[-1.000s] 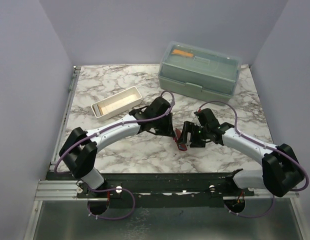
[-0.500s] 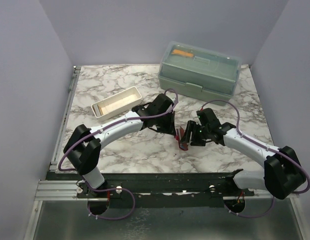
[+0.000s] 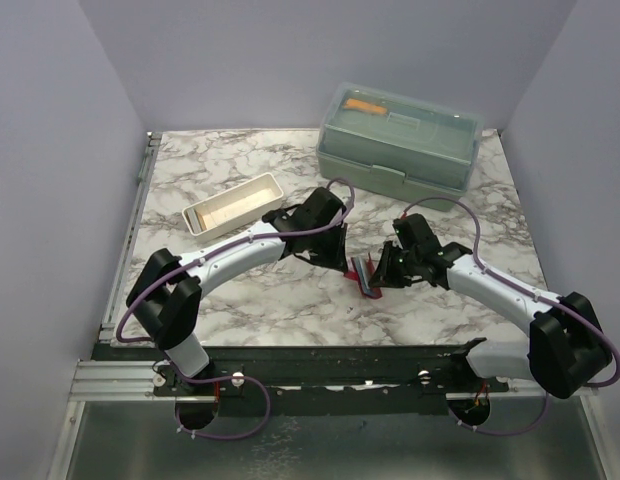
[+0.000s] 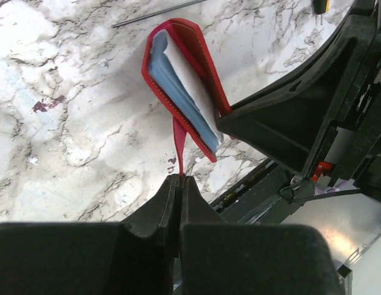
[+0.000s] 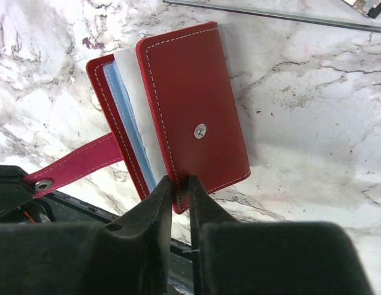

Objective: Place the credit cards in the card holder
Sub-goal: Open the card holder at the center of the board.

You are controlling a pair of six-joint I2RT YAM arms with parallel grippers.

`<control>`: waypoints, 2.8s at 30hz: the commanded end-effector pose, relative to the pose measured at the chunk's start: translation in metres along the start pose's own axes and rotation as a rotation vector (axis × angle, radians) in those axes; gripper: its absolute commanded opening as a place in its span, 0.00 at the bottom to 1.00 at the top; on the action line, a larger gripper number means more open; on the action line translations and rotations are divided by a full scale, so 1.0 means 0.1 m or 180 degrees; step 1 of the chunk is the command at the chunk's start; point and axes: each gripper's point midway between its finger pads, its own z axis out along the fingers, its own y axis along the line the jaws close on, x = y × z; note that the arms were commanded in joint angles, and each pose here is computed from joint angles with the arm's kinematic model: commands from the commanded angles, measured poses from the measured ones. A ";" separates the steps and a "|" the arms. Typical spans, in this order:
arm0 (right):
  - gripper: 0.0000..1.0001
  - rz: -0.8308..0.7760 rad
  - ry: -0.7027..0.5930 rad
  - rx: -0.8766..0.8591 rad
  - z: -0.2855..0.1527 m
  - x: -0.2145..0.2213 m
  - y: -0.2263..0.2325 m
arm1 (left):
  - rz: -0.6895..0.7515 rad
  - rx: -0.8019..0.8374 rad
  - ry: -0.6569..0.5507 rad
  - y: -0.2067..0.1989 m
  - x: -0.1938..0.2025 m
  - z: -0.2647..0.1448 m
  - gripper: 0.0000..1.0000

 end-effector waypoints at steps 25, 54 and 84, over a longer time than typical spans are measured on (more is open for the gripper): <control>0.00 0.0175 -0.0043 0.0026 0.05 0.00 -0.01 | -0.0220 0.0144 -0.0207 0.06 -0.26 -0.19 0.60; 0.42 -0.0106 -0.0001 0.0385 -0.22 -0.18 0.06 | -0.0739 0.0280 -0.0013 0.53 0.07 0.41 0.37; 0.09 0.0265 -0.0090 0.0066 0.18 -0.34 0.15 | -0.0855 0.0735 0.0303 0.16 0.34 0.81 0.32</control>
